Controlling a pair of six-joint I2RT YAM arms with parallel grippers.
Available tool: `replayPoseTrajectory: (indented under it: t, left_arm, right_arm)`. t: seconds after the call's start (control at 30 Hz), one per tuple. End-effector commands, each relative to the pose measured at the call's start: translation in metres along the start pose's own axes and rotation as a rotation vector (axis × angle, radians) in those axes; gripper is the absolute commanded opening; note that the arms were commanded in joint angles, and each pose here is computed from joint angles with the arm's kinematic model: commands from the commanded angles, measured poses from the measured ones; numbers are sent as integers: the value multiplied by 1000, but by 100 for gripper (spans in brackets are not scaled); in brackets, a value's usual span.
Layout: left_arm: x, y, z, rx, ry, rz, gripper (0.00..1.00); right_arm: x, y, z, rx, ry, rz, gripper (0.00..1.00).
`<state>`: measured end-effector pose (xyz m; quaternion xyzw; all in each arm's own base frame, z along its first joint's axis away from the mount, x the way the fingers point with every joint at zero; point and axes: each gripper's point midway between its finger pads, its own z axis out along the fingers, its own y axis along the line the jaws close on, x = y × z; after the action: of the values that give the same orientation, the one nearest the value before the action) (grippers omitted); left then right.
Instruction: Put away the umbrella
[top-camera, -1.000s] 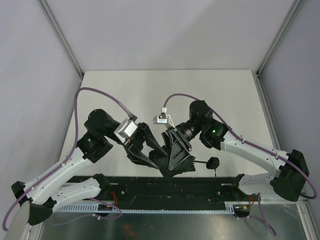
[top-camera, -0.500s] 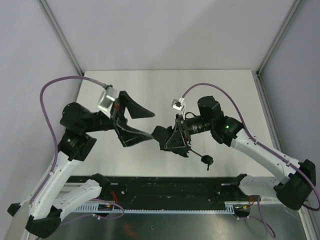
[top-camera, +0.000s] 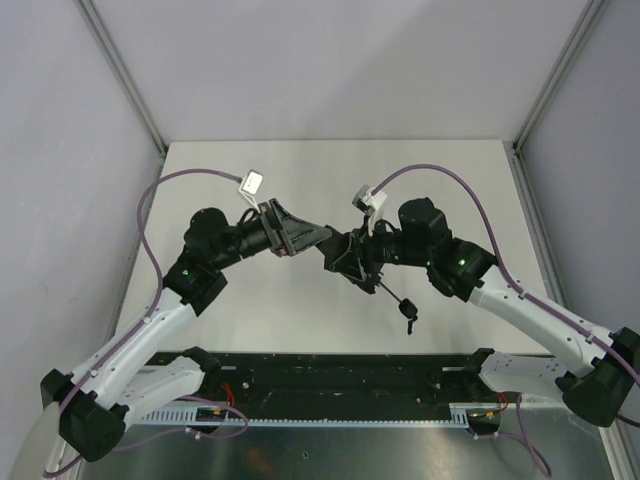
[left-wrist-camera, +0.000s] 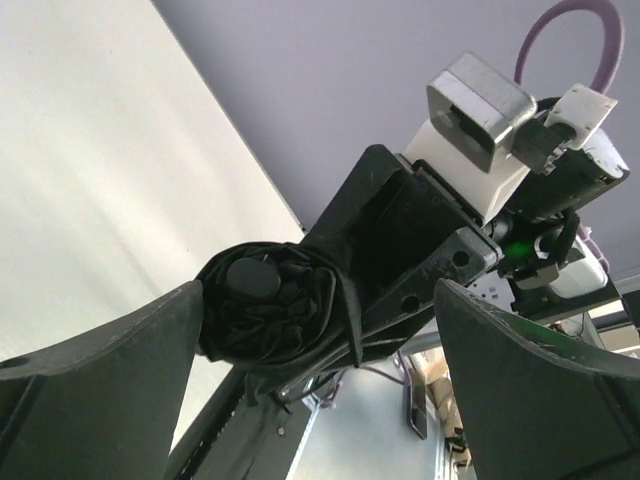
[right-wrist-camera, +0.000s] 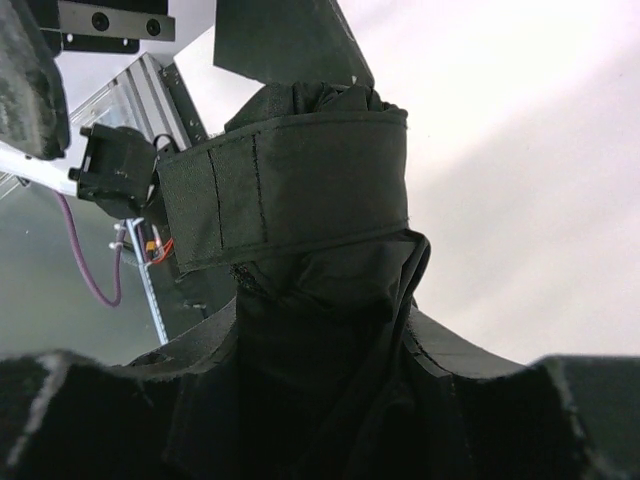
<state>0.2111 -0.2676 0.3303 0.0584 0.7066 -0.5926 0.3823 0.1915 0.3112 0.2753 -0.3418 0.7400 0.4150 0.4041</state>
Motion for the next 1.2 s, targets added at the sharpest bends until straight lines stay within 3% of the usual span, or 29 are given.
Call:
replayPoseTrajectory:
  t: [0.0,0.13,0.57,0.9,1.17]
  left_arm:
    - [-28,-29,8,70,-127,58,99]
    - [-23,-18,7,39,-146,66,99]
    - [6,-3,16,67,-36,71,99]
    - [-4,13,10,-9,-127,71,99]
    - [-7,-13,10,100,-110,146,97]
  right_arm:
    - [-53,12,-7,-16,-180,-77,0]
    - [-57,16,-11,-37,-193,-67,0]
    - [-70,29,-18,-119,-235,-39,0]
    - [-77,41,-27,-170,-262,-39,0]
    - [-82,50,-27,-224,-276,-15,0]
